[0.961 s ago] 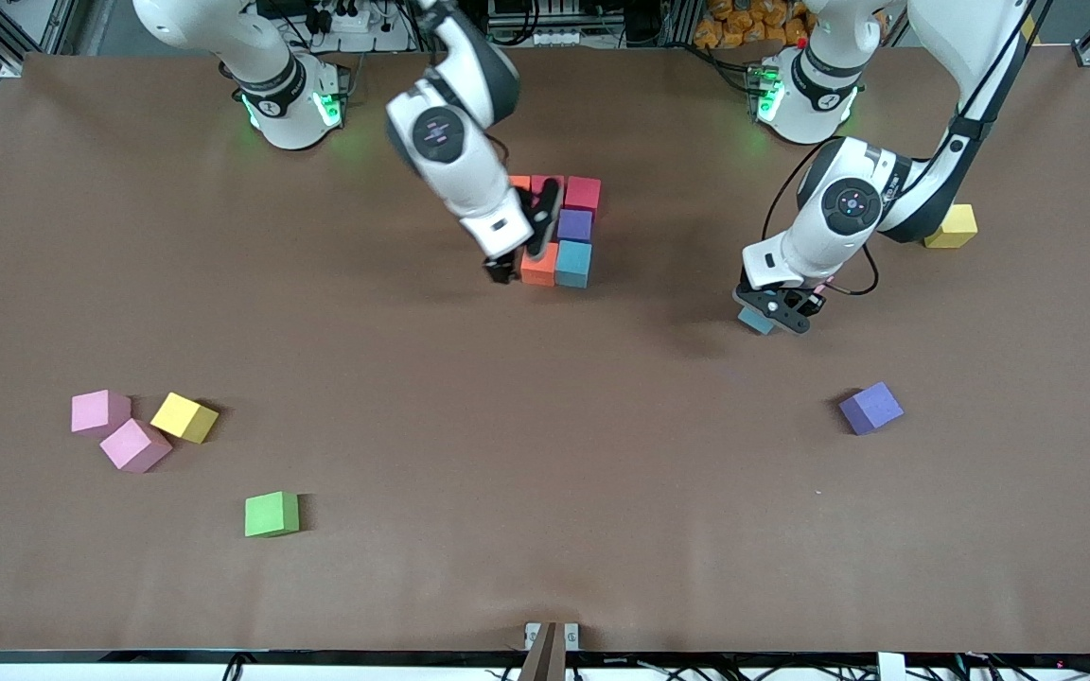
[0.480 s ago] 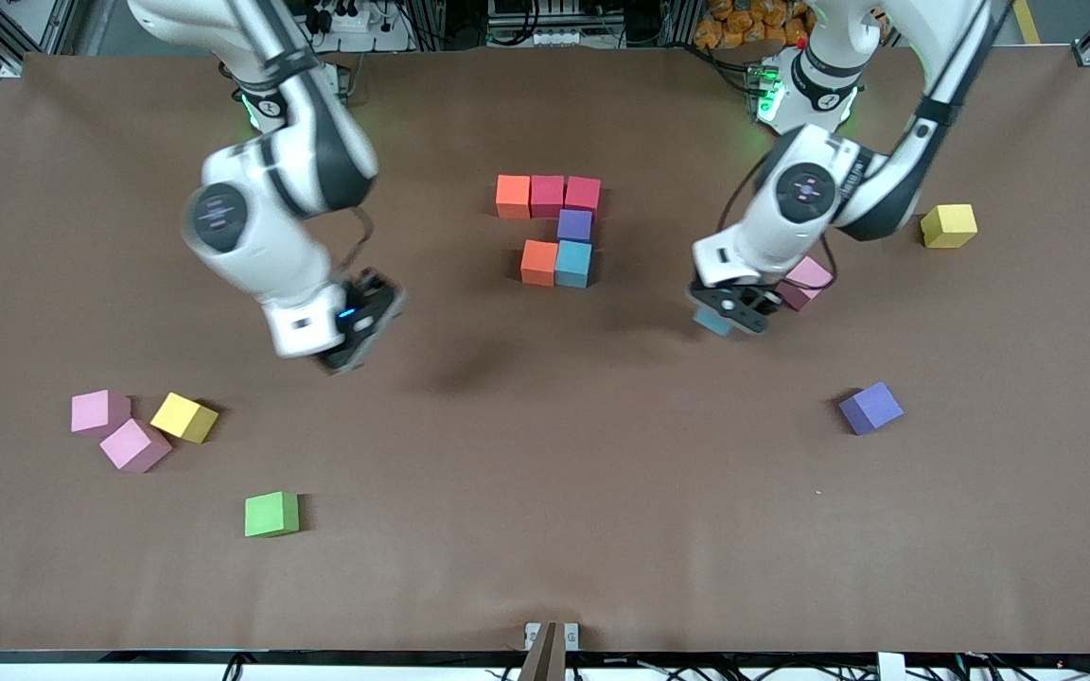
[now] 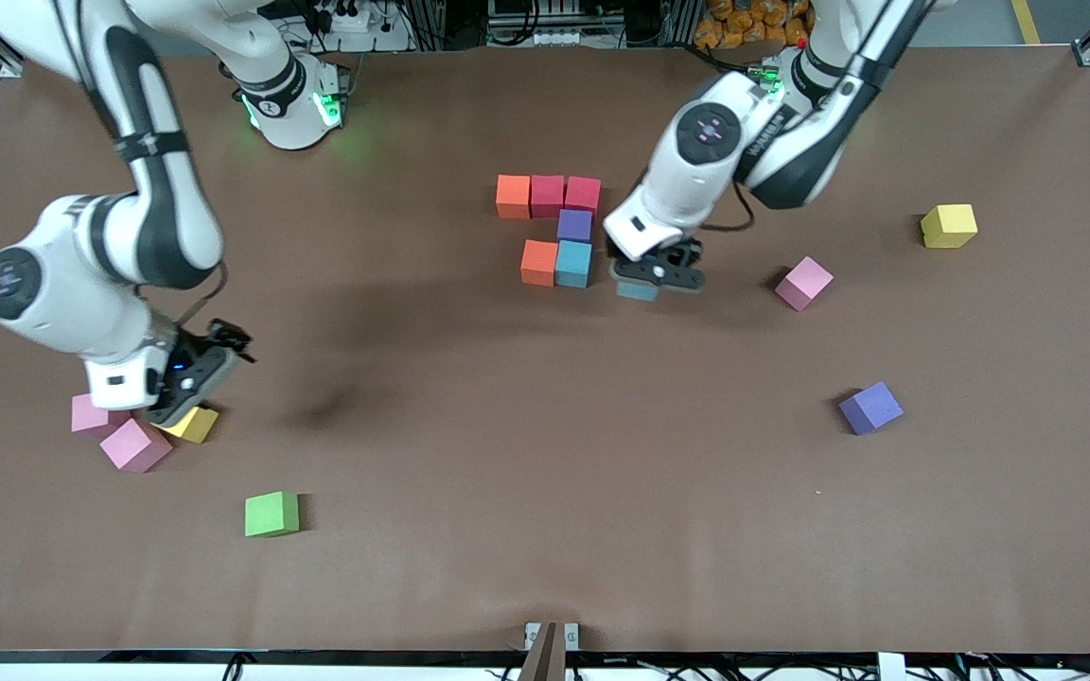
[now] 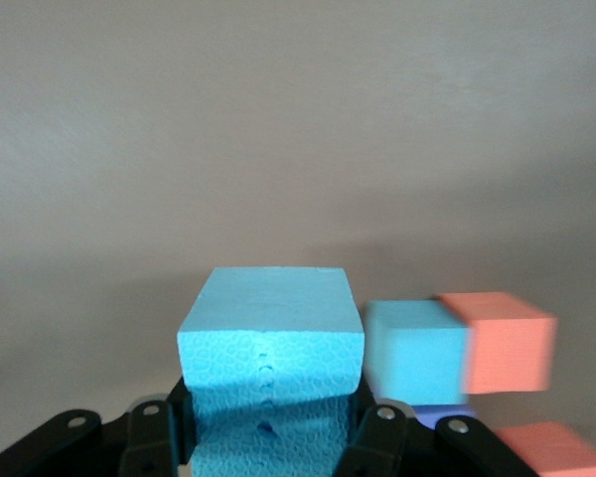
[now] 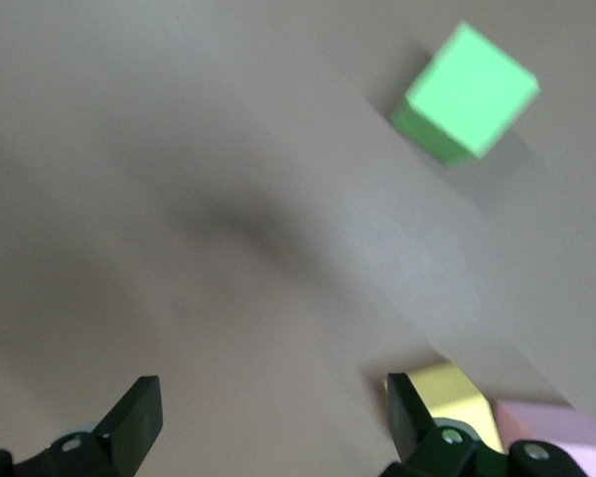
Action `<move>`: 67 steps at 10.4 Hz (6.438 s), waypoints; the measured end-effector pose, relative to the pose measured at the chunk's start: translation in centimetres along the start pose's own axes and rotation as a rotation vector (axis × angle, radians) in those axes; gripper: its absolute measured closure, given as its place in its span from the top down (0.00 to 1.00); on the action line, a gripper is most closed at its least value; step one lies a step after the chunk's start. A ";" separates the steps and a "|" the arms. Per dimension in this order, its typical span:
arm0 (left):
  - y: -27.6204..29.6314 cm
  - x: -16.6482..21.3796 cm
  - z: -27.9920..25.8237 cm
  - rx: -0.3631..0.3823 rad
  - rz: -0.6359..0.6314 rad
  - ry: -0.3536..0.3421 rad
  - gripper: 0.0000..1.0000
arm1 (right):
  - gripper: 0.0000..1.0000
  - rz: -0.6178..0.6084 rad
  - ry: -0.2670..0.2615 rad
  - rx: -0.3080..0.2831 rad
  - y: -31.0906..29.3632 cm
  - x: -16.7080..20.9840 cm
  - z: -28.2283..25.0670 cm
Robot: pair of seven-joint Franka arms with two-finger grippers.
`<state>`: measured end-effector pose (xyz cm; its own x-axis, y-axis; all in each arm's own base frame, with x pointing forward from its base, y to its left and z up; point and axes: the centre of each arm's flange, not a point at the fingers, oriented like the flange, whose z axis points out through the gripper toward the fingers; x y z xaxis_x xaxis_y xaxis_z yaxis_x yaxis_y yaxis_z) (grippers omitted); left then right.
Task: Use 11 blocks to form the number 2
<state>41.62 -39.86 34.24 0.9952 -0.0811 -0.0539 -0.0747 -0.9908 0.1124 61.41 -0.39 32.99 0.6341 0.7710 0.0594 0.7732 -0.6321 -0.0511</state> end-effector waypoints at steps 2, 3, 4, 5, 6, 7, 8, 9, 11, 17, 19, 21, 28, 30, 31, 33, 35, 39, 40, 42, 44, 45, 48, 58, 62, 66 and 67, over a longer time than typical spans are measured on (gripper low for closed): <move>6.1 -2.8 -0.3 -0.044 -0.206 -0.017 0.57 | 1.00 -0.075 -0.009 0.022 3.8 -4.7 2.3; 8.6 -3.7 -0.5 -0.064 -0.322 -0.025 0.57 | 1.00 -0.110 0.000 0.028 5.0 -5.7 3.1; 10.6 -4.1 -0.7 -0.082 -0.438 -0.038 0.57 | 1.00 -0.153 -0.006 0.025 6.0 -5.8 3.9; 11.9 -4.1 -0.4 -0.091 -0.550 -0.055 0.57 | 1.00 -0.209 -0.016 0.020 7.1 -5.5 4.7; 12.8 -4.1 0.3 -0.091 -0.660 -0.076 0.57 | 1.00 -0.265 -0.024 0.019 7.9 -5.0 5.8; 13.7 -4.2 1.2 -0.091 -0.771 -0.096 0.57 | 1.00 -0.306 -0.035 0.018 8.5 -4.6 6.9; 14.6 -4.4 2.1 -0.101 -0.891 -0.112 0.57 | 1.00 -0.334 -0.045 0.010 9.1 -4.5 7.8; 15.3 -4.5 2.8 -0.111 -0.994 -0.120 0.57 | 1.00 -0.343 -0.051 0.000 9.7 -4.7 8.5; 16.4 -4.3 3.6 -0.114 -1.144 -0.126 0.57 | 1.00 -0.337 -0.058 0.002 10.4 -5.7 9.2; 18.7 -3.6 7.4 -0.096 -1.450 -0.105 0.57 | 1.00 -0.288 -0.031 0.035 10.5 -7.0 11.0; 18.8 -3.6 8.0 -0.094 -1.472 -0.097 0.57 | 1.00 -0.283 -0.031 0.040 10.4 -7.1 11.3; 19.1 -4.2 8.9 -0.089 -1.492 -0.075 0.57 | 1.00 -0.280 -0.034 0.042 10.3 -7.3 11.7; 19.2 -4.5 11.5 -0.078 -1.561 -0.085 0.57 | 0.58 -0.286 -0.031 0.044 10.3 -7.2 11.9; 19.2 -4.5 12.3 -0.077 -1.566 -0.091 0.57 | 0.56 -0.271 -0.019 0.076 9.7 -6.5 11.9; 19.1 -4.4 12.7 -0.082 -1.567 -0.095 0.57 | 0.56 -0.249 -0.016 0.104 9.1 -5.7 11.8; 19.1 -4.4 13.3 -0.082 -1.570 -0.100 0.57 | 0.56 -0.184 -0.009 0.124 7.8 -3.7 10.8; 19.0 -4.4 13.7 -0.078 -1.581 -0.102 0.57 | 0.56 -0.101 -0.001 0.124 5.7 -0.4 9.0; 18.7 -4.3 14.3 -0.067 -1.589 -0.101 0.57 | 0.56 0.047 -0.009 0.150 0.0 6.0 6.4; 18.7 -4.3 14.6 -0.062 -1.590 -0.101 0.57 | 0.56 0.077 -0.009 0.154 -1.2 7.2 5.8; 18.5 -4.3 15.0 -0.056 -1.591 -0.102 0.57 | 0.56 0.131 -0.010 0.153 -3.4 9.3 4.1; 18.4 -4.2 15.2 -0.052 -1.594 -0.101 0.57 | 0.56 0.205 -0.020 0.144 -5.7 11.3 2.8; 18.2 -4.1 15.3 -0.050 -1.596 -0.099 0.57 | 0.56 0.255 -0.036 0.141 -7.8 12.8 2.4; 18.0 -4.1 15.6 -0.047 -1.579 -0.082 0.57 | 0.56 0.419 -0.102 0.104 -14.7 17.0 1.6; 17.8 -4.4 16.1 -0.039 -1.560 -0.065 0.57 | 0.56 0.854 -0.094 0.031 -19.4 19.9 1.3; 17.4 -4.3 16.3 -0.033 -1.565 -0.064 0.95 | 0.56 0.935 -0.066 0.037 -20.4 20.6 1.5; 17.4 -4.3 16.3 -0.033 -1.565 -0.064 1.00 | 0.56 0.990 -0.039 0.040 -23.0 21.1 3.8; 17.4 -4.3 16.3 -0.032 -1.565 -0.064 1.00 | 0.56 1.001 -0.040 0.049 -23.1 21.0 4.2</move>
<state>35.02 -58.52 20.25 0.0757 0.9820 -0.1730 0.9933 -0.0895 -0.0731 56.86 30.71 31.25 0.9915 -0.1118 -0.0669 -0.1182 -0.9879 -0.1004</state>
